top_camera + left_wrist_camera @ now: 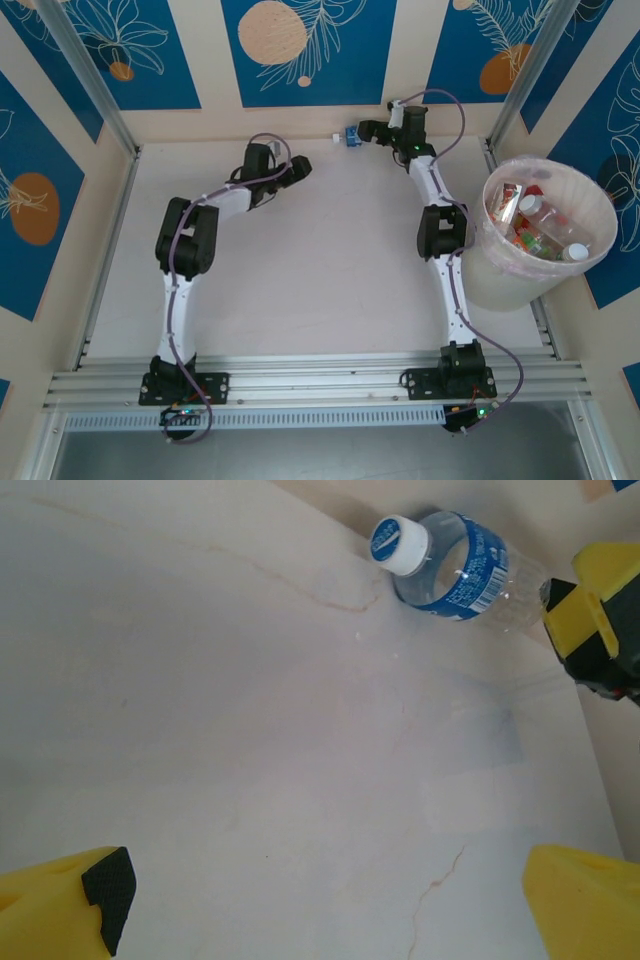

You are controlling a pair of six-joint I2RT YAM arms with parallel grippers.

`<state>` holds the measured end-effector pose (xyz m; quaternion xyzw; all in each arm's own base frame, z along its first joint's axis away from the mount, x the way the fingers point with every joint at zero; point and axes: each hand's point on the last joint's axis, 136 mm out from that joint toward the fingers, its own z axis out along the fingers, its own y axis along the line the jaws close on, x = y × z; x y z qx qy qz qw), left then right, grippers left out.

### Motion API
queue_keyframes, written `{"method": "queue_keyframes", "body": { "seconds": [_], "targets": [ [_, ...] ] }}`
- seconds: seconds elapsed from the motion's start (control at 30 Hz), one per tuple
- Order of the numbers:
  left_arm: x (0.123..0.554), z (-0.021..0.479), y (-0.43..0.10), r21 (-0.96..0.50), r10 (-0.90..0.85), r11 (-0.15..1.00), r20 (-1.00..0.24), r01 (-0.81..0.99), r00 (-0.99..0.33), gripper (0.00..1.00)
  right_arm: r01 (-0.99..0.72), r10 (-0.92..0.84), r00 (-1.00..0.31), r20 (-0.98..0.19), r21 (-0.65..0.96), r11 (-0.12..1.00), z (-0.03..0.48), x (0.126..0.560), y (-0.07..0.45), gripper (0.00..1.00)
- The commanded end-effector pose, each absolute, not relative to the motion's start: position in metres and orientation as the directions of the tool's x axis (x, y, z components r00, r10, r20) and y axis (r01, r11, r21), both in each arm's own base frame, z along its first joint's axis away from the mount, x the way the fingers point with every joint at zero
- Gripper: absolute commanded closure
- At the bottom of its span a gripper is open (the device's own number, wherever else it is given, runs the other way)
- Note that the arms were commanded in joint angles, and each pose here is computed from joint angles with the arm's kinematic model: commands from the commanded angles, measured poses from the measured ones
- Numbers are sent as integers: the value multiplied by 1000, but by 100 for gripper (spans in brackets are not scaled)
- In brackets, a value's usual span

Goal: Put the plastic bottles in the bin

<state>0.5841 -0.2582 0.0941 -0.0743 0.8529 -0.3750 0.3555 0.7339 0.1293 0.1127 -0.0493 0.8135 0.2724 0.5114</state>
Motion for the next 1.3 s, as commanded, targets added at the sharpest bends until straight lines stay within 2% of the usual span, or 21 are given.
{"method": "queue_keyframes", "body": {
  "seconds": [0.0, 0.13, 0.27, 0.37, 0.47, 0.57, 0.63, 0.73, 0.83, 0.9, 1.07, 1.2, 1.27],
  "targets": [
    [601, 99, -268, -707, -382, 683, -560, 183, -736, 0, -449, 168, -420, -892, 365, 816, 123, 733, 150, 1],
    [623, 96, -275, -717, -401, 673, -561, 183, -724, 0, -610, 103, -439, -893, 380, 695, 132, 708, 192, 1],
    [637, 88, -270, -709, -428, 690, -563, 147, -707, 0, -730, 32, -462, -887, 400, 554, 162, 671, 230, 0],
    [642, 88, -262, -716, -456, 688, -558, 123, -694, 0, -799, -70, -480, -875, 402, 447, 178, 627, 254, 1],
    [643, 94, -257, -724, -469, 680, -551, 116, -690, 0, -870, -183, -441, -879, 368, 327, 190, 575, 275, 1],
    [638, 101, -252, -720, -478, 687, -549, 98, -686, 0, -901, -227, -406, -885, 347, 261, 212, 538, 284, 1],
    [635, 103, -245, -709, -482, 701, -548, 74, -684, 0, -879, -195, -425, -884, 351, 323, 220, 543, 276, 1],
    [629, 94, -241, -703, -490, 711, -511, 15, -706, 0, -752, -131, -473, -871, 321, 576, 210, 592, 250, 0],
    [627, 86, -242, -713, -506, 701, -476, -21, -719, 0, -604, -102, -558, -824, 318, 731, 174, 630, 235, 0],
    [626, 82, -246, -717, -504, 697, -466, -24, -728, 0, -541, -62, -609, -790, 358, 761, 155, 642, 235, 0],
    [629, 82, -252, -711, -488, 703, -456, -26, -745, 0, -538, -43, -631, -774, 398, 743, 137, 648, 259, 0],
    [630, 74, -261, -649, -419, 761, -470, -18, -777, 0, -621, -73, -630, -773, 445, 645, 148, 627, 288, 0],
    [630, 73, -263, -580, -361, 815, -492, -11, -793, 0, -629, -91, -628, -773, 436, 643, 146, 624, 292, 0]
  ]
}}
